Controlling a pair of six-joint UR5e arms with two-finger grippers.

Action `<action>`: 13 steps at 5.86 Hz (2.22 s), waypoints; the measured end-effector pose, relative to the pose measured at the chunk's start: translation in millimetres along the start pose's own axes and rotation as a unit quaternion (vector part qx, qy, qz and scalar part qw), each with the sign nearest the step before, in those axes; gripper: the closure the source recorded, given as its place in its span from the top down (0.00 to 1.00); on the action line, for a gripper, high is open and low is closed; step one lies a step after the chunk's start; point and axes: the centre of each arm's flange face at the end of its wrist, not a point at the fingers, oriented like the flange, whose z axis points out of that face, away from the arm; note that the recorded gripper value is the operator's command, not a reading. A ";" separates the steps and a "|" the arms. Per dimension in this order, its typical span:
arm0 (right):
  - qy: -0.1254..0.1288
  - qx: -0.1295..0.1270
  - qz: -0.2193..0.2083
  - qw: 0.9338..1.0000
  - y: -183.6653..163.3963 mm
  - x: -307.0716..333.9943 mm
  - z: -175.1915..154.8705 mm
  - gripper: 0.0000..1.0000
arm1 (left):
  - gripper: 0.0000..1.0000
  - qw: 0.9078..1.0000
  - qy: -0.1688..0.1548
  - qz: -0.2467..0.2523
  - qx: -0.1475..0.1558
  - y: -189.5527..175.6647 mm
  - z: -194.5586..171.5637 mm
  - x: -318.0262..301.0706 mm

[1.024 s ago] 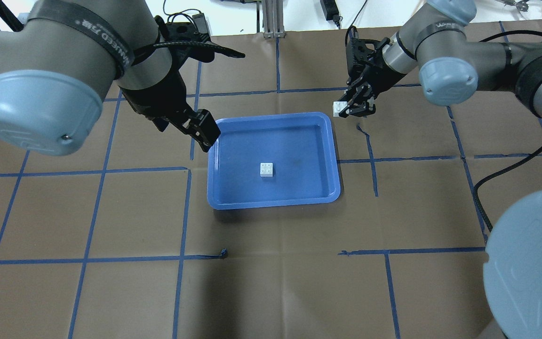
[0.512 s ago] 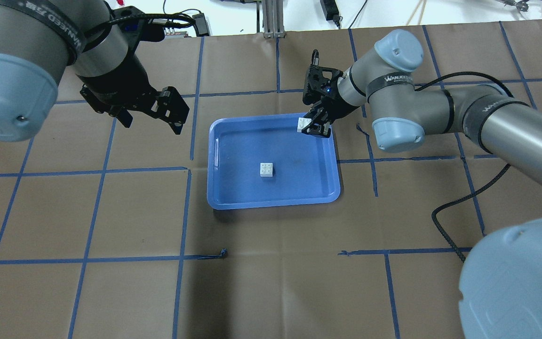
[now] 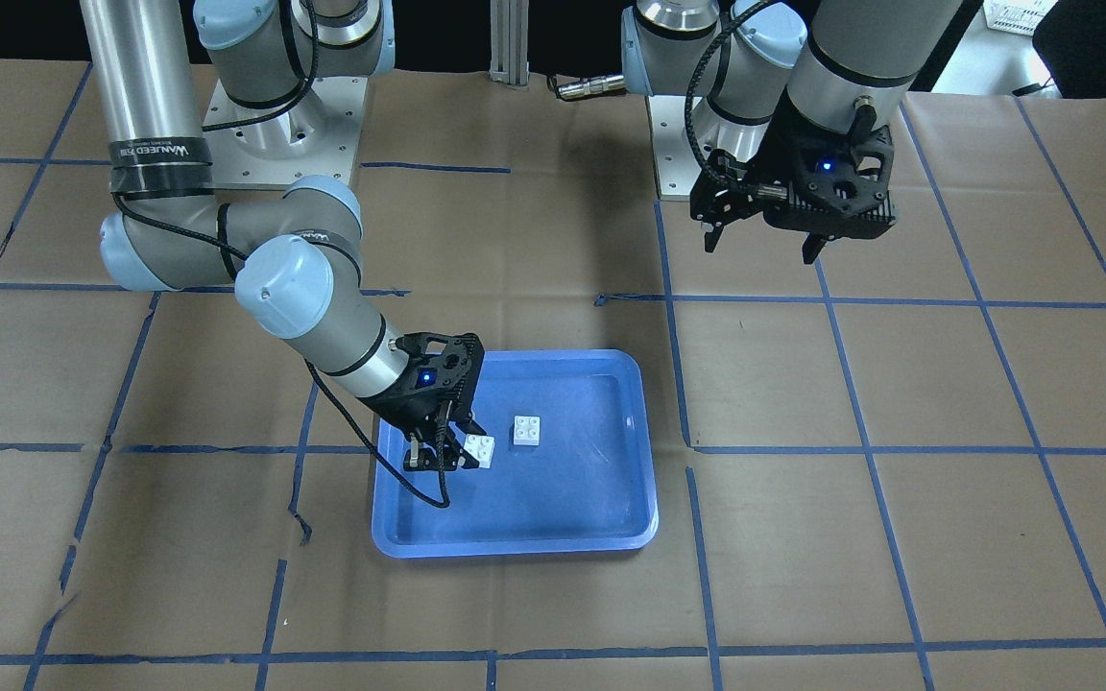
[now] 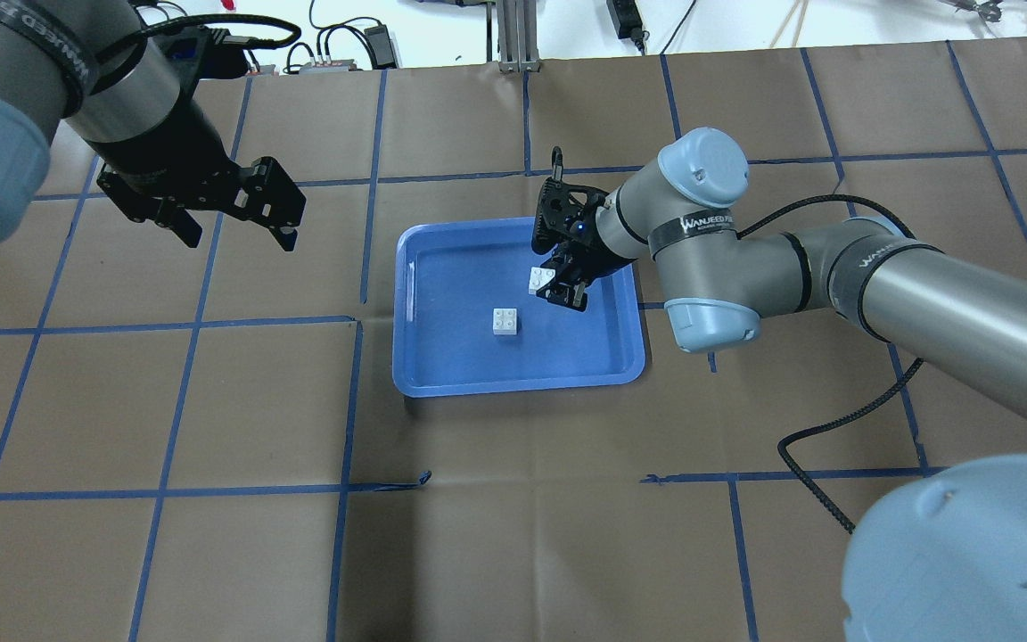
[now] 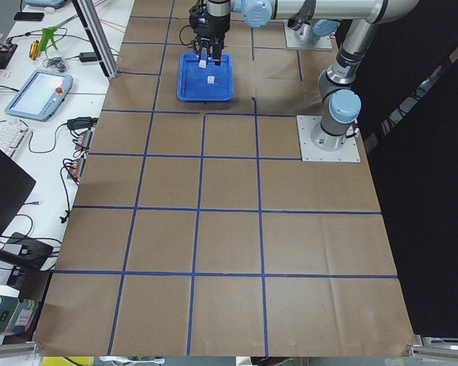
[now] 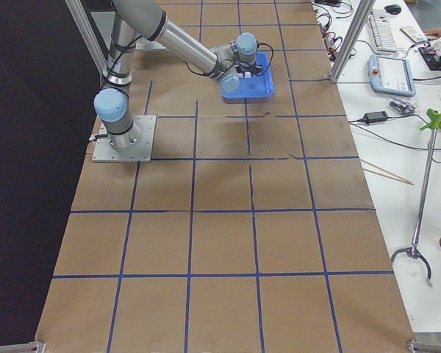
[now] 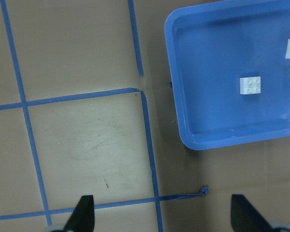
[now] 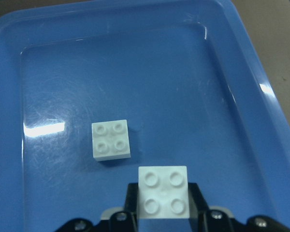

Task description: Assemble white blocks and place on blue tray

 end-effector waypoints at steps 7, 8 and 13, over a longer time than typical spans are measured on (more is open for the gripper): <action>-0.018 -0.002 -0.028 0.999 2.6 -28.7 27.5 0.20 | 0.99 1.000 0.007 -0.004 -0.014 -0.7 12.9 -4.3; -0.021 -0.003 -0.027 0.999 3.9 -29.6 32.6 0.20 | 0.99 1.000 0.007 -0.003 -0.015 -0.9 13.6 -4.1; -0.018 0.000 -0.025 1.000 4.1 -28.6 35.6 0.21 | 0.99 1.000 0.007 -0.004 -0.024 -4.8 22.4 -6.4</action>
